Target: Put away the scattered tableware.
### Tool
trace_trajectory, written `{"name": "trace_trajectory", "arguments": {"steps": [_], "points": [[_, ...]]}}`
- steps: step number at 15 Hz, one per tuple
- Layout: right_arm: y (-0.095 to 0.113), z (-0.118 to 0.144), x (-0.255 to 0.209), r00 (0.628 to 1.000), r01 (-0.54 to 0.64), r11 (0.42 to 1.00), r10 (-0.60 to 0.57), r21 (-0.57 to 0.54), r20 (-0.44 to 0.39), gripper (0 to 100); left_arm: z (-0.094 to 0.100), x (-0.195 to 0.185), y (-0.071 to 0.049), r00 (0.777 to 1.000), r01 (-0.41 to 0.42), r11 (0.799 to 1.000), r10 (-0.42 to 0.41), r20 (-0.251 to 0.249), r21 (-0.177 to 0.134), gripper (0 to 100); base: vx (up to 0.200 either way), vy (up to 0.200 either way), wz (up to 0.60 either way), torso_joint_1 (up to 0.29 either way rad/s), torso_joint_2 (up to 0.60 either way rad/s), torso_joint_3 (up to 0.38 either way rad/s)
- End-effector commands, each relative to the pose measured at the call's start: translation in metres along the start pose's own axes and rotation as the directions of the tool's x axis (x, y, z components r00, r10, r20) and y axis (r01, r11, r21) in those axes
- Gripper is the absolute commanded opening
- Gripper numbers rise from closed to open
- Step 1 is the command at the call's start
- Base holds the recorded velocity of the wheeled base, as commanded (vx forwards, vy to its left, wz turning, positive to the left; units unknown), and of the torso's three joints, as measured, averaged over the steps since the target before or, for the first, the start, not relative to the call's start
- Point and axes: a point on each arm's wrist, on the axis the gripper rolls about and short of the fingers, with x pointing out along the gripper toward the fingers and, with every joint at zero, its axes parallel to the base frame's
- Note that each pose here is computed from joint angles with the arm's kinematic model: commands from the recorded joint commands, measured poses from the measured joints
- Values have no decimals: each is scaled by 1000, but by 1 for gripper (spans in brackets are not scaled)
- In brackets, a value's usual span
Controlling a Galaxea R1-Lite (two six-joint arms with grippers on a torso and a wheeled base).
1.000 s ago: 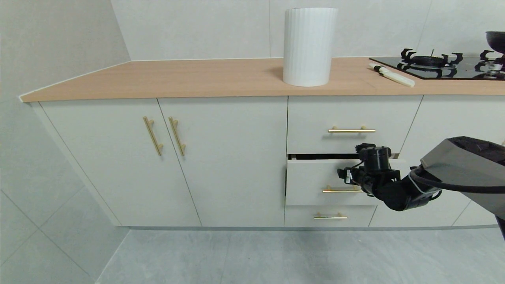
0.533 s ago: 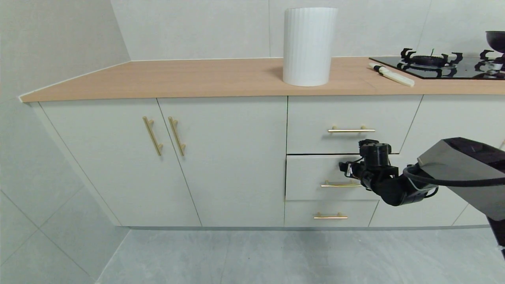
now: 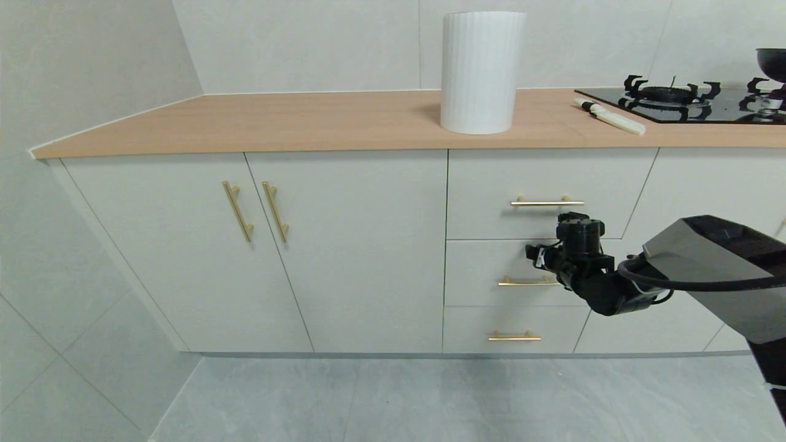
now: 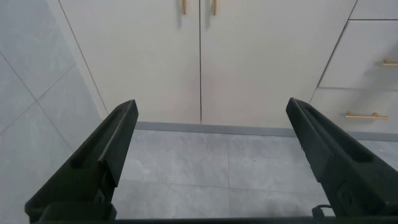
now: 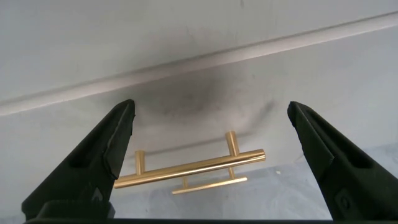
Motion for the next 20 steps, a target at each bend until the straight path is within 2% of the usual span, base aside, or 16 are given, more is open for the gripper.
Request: {"name": "trace_trajectory", "arguments": {"steps": [1, 7, 9, 12, 14, 16, 17, 20], "points": [[1, 0, 2, 1000, 2, 1000, -2, 2, 6, 100, 0, 0, 0, 1000, -1, 1000, 1, 0, 0, 100, 0, 0, 0, 0, 0, 0], [0, 6, -5, 999, 16, 1000, -16, 7, 29, 100, 0, 0, 0, 1000, -1, 1000, 1, 0, 0, 100, 0, 0, 0, 0, 0, 0], [-5, 16, -27, 1000, 19, 1000, -19, -2, 10, 100, 0, 0, 0, 1000, -1, 1000, 1, 0, 0, 100, 0, 0, 0, 0, 0, 0], [-22, 56, -110, 1000, -1, 1000, 1, 6, 27, 100, 0, 0, 0, 1000, -1, 1000, 1, 0, 0, 100, 0, 0, 0, 0, 0, 0], [-41, 82, -189, 996, -23, 1000, 21, 15, 91, 100, 0, 0, 0, 1000, -1, 1000, 1, 0, 0, 100, 0, 0, 0, 0, 0, 0], [-55, 98, -245, 984, -46, 999, 43, 10, 174, 100, 0, 0, 0, 1000, -1, 1000, 1, 0, 0, 100, 0, 0, 0, 0, 0, 0], [-69, 104, -290, 967, -65, 998, 64, -5, 247, 100, 0, 0, 0, 1000, -1, 1000, 1, 0, 0, 100, 0, 0, 0, 0, 0, 0], [-96, 109, -368, 905, -63, 996, 81, -56, 418, 100, 0, 0, 0, 1000, -1, 1000, 1, 0, 0, 100, 0, 0, 0, 0, 0, 0]]}}
